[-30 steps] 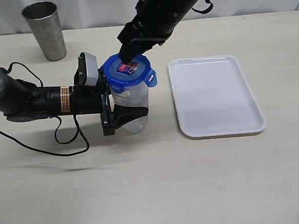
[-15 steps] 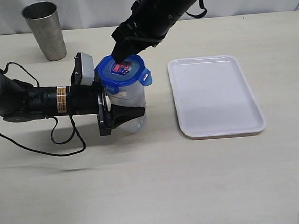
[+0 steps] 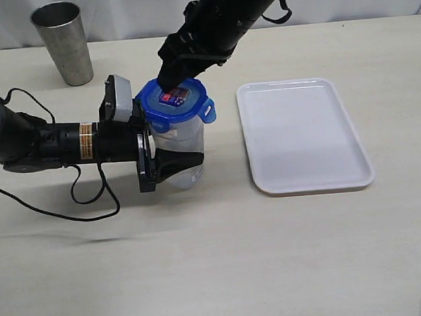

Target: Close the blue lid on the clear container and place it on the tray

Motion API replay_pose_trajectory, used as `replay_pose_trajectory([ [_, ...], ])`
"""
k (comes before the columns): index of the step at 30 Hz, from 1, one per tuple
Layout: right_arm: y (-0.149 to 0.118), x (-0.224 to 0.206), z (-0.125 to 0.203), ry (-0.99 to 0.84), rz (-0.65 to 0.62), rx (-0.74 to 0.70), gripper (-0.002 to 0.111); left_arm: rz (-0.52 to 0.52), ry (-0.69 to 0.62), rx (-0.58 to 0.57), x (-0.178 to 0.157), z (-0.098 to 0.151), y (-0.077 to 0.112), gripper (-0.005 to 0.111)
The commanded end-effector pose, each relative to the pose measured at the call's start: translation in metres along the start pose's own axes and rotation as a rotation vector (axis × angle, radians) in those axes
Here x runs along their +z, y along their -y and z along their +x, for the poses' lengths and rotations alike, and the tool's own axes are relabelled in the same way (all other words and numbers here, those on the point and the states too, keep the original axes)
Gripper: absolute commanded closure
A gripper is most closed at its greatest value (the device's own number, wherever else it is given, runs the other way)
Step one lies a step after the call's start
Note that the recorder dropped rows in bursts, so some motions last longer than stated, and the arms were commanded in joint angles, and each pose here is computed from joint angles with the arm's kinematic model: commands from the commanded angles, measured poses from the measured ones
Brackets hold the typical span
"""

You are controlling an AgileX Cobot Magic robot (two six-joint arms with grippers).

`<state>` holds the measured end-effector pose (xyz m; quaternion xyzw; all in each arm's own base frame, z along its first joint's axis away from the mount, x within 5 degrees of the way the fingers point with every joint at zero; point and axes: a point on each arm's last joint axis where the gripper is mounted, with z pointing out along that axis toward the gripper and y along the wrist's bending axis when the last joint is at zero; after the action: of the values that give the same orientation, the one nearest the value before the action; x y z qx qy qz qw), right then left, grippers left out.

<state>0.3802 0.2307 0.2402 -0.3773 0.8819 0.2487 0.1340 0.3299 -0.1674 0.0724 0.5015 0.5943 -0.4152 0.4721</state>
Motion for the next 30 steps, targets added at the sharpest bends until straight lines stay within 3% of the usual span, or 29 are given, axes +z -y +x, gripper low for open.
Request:
replay_pose_trajectory([
  [1,0.018,0.020,0.028,-0.270,0.067,-0.052,0.051,-0.055,-0.001,0.000,-0.004,-0.002,-0.007,0.107],
  [16,0.010,-0.015,-0.011,-0.126,0.147,-0.180,0.051,-0.061,-0.001,-0.002,-0.004,-0.002,-0.008,0.107],
  [30,0.002,-0.030,-0.019,-0.079,0.141,-0.287,0.051,-0.062,0.001,-0.003,-0.004,-0.002,-0.008,0.107],
])
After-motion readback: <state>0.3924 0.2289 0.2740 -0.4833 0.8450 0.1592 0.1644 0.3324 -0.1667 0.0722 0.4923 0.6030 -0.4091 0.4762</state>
